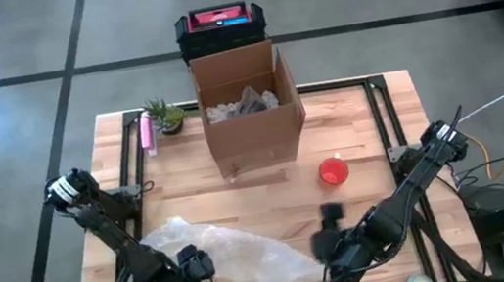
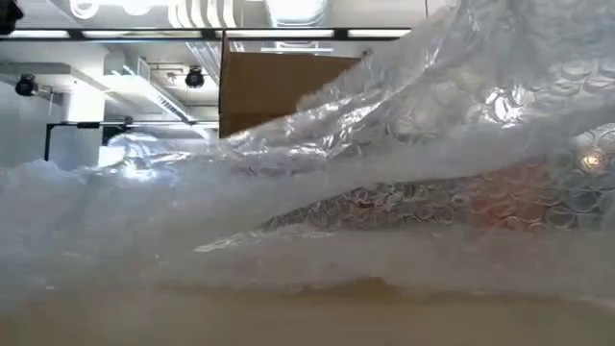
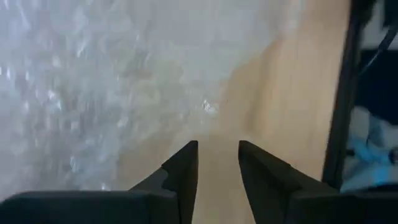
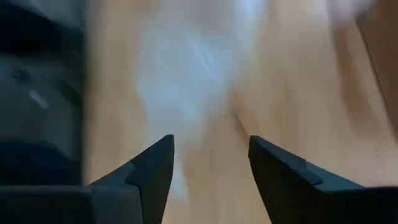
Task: Wrap mug
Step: Prepare the transparent bubble wrap
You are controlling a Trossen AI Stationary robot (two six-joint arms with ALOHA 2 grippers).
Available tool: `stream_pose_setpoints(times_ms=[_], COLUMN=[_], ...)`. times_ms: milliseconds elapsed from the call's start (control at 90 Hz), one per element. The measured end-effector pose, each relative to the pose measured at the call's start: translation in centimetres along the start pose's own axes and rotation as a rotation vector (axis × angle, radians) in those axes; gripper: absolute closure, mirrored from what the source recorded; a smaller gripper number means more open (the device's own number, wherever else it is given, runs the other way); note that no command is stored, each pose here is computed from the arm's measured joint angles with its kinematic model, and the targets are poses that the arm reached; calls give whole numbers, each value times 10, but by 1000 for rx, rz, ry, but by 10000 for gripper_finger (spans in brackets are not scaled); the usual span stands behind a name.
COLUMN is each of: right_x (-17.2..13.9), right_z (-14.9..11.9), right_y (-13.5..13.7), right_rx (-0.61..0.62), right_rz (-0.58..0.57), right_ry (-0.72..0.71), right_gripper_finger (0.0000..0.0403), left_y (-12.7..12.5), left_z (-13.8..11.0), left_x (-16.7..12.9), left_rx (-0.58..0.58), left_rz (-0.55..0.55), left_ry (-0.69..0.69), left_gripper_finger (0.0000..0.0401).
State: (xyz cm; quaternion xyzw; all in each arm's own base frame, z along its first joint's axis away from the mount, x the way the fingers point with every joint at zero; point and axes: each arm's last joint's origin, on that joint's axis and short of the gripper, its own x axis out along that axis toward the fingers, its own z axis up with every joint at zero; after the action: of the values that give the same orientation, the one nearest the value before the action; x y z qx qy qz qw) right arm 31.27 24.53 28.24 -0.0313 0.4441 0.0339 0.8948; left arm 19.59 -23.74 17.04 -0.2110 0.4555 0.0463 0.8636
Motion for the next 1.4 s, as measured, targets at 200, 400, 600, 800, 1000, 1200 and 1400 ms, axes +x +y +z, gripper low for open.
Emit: stream_pose_setpoints(times_ms=[200,400,600,800,1000,1200,1400], right_x=[74,151,169,196,197,169,135], right_z=[18,-4,16,2,7,23,51], right_y=[18,10,-3,-10,-12,-11,-8], right_rx=[-304,-413,-356,-362,-366,-388,-354], right_rz=[95,71,43,37,24,31,53], right_ry=[-259,-40,22,210,262,301,238], right_gripper_finger=[230,253,269,281,358,398,402], left_y=[3,3,1,0,0,-1,-7], left_z=[-1,0,1,1,2,2,2], left_x=[2,3,2,2,2,2,0], left_rx=[22,-1,-9,-13,-14,-15,-20], left_rz=[10,8,-6,-15,-14,-22,-78], left_ry=[-35,-67,-77,-92,-97,-88,1], left_gripper_finger=[322,327,327,327,327,327,327])
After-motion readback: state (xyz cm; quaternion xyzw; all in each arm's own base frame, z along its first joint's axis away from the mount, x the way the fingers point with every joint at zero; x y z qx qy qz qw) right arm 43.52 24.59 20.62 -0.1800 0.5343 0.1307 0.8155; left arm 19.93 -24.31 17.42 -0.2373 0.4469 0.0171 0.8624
